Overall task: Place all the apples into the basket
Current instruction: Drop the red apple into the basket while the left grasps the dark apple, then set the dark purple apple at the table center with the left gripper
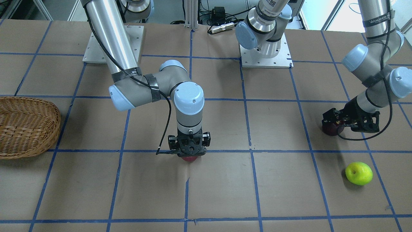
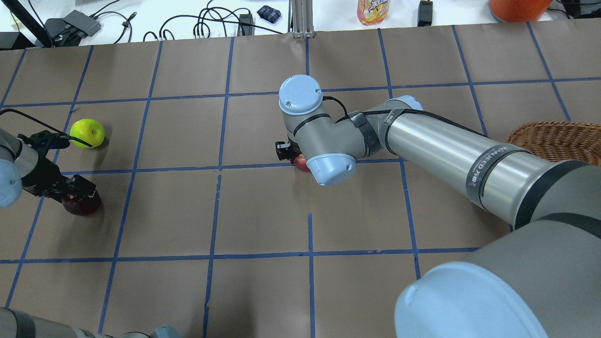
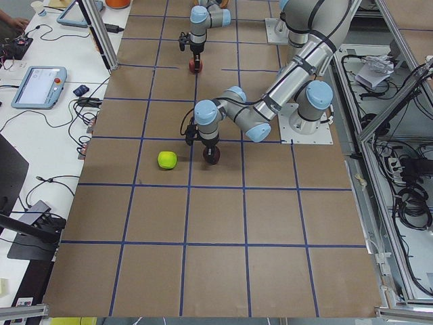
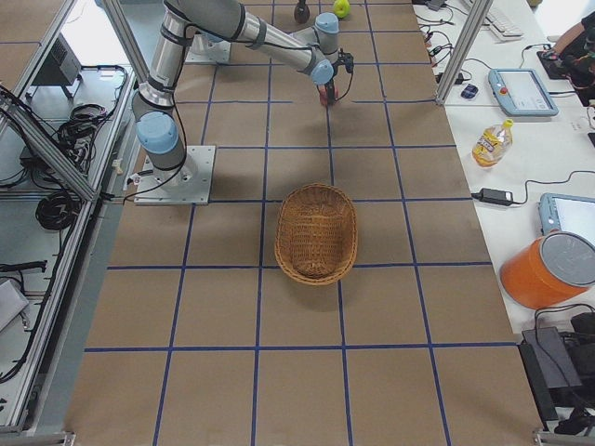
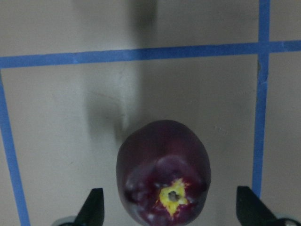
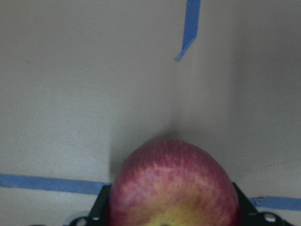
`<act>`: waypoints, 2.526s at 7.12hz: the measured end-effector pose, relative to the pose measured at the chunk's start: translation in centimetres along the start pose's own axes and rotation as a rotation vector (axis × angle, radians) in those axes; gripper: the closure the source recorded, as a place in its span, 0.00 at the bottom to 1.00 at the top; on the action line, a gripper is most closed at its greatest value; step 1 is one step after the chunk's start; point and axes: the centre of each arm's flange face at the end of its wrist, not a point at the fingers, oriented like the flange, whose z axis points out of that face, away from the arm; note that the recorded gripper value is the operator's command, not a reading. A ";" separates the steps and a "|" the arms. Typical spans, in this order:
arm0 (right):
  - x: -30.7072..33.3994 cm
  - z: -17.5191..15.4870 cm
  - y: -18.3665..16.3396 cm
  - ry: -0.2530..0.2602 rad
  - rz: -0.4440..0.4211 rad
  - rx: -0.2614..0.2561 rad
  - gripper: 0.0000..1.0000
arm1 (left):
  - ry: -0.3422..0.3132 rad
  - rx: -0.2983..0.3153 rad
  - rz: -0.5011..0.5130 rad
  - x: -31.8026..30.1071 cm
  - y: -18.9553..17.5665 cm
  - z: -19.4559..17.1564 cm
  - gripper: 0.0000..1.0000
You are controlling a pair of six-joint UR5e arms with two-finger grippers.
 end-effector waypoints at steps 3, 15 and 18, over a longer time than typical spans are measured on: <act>10.0 -8.4 -2.6 -0.002 0.088 0.065 0.78 | -0.032 0.025 0.018 -0.3 -0.7 0.3 0.92; 71.3 -3.5 13.5 -0.015 0.001 0.060 0.00 | 0.111 0.154 -0.129 51.4 -13.5 -0.3 0.20; 70.1 -6.0 13.4 -0.071 -0.013 0.082 0.00 | 0.099 0.121 -0.130 54.4 -12.6 2.2 0.00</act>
